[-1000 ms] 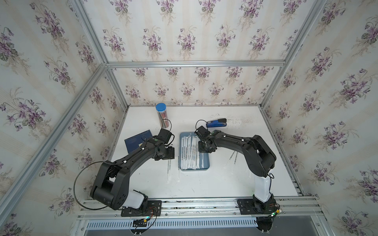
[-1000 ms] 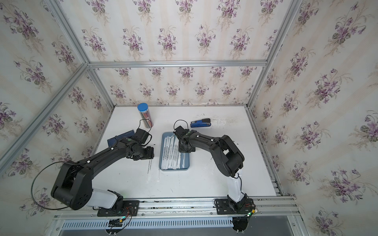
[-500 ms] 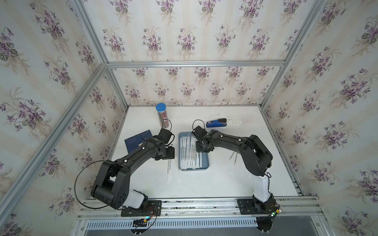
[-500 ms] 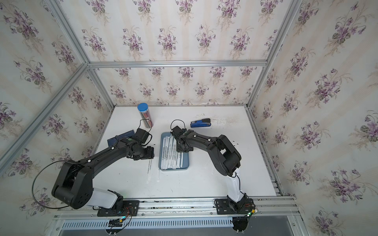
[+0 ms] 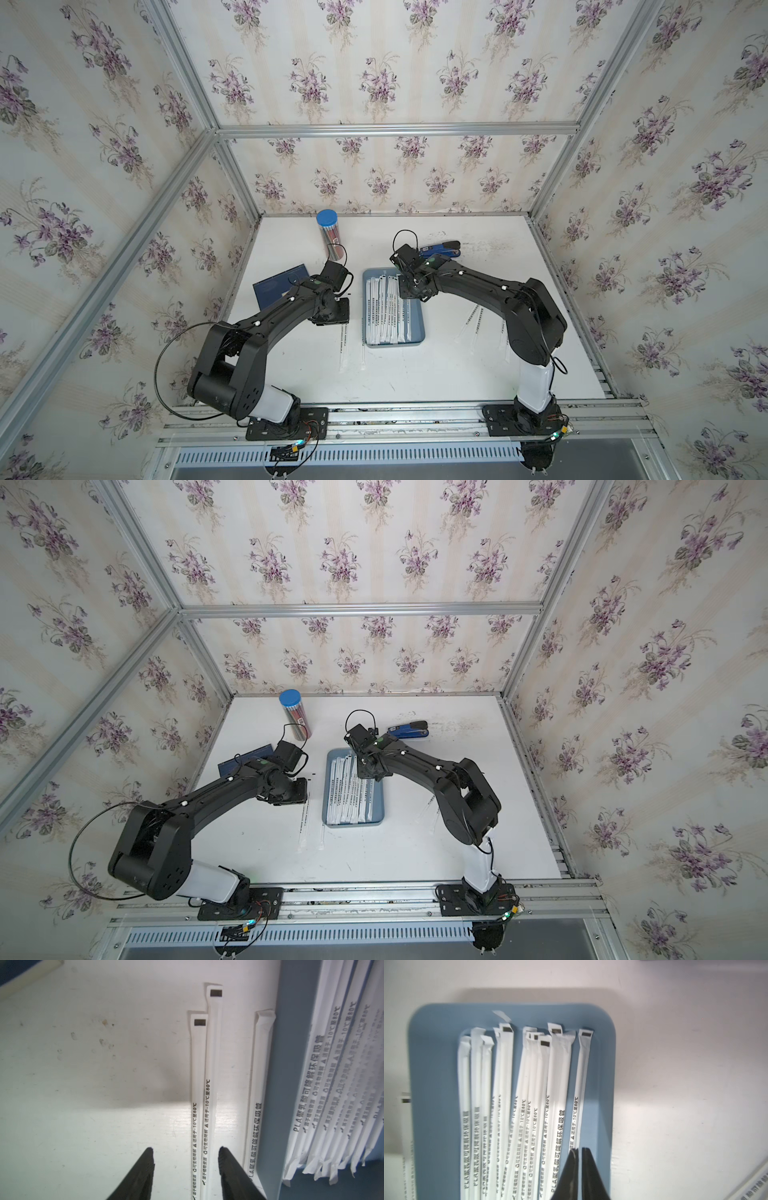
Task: Put the straws into the storage box
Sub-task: Adjust the straw in the storage box, then pick up the straw from the center of the board.
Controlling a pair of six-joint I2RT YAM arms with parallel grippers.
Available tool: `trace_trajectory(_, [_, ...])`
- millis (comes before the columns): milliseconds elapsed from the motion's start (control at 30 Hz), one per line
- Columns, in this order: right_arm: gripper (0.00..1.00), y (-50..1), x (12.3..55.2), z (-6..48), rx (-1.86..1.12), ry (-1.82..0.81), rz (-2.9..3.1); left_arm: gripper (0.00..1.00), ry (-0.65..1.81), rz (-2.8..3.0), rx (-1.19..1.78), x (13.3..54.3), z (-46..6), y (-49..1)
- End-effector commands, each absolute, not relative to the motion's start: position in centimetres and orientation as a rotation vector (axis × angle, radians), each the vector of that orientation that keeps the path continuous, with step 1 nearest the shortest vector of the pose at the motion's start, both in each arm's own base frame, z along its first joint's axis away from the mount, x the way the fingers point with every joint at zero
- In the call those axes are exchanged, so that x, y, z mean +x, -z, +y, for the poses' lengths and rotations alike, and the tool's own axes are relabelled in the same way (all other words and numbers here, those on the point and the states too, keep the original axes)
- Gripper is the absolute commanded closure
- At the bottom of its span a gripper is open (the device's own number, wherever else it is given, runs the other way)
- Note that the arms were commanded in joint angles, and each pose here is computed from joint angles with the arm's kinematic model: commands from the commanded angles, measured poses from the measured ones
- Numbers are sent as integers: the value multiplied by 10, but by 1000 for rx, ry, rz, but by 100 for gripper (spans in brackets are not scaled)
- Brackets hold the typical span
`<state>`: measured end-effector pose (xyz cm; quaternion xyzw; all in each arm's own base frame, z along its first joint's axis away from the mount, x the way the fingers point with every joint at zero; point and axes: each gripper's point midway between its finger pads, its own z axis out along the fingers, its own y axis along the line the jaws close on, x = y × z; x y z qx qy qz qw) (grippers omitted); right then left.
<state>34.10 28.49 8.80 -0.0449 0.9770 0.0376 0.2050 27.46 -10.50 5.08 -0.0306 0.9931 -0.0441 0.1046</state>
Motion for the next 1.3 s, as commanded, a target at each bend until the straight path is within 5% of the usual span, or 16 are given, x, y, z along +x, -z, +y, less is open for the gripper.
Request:
trace_trajectory(0, [88, -98, 338, 275, -126, -56, 2716, 55, 124, 2972, -63, 272, -106, -43])
trace_trajectory(533, [88, -98, 335, 276, -98, -101, 2717, 64, 81, 3031, -31, 274, -106, -15])
trace_trajectory(833, [88, -100, 336, 276, -97, -102, 2712, 81, 66, 3058, -25, 270, -104, -3])
trace_trajectory(1267, [88, -103, 336, 276, -96, -105, 2703, 90, 71, 3004, -14, 275, -101, -30])
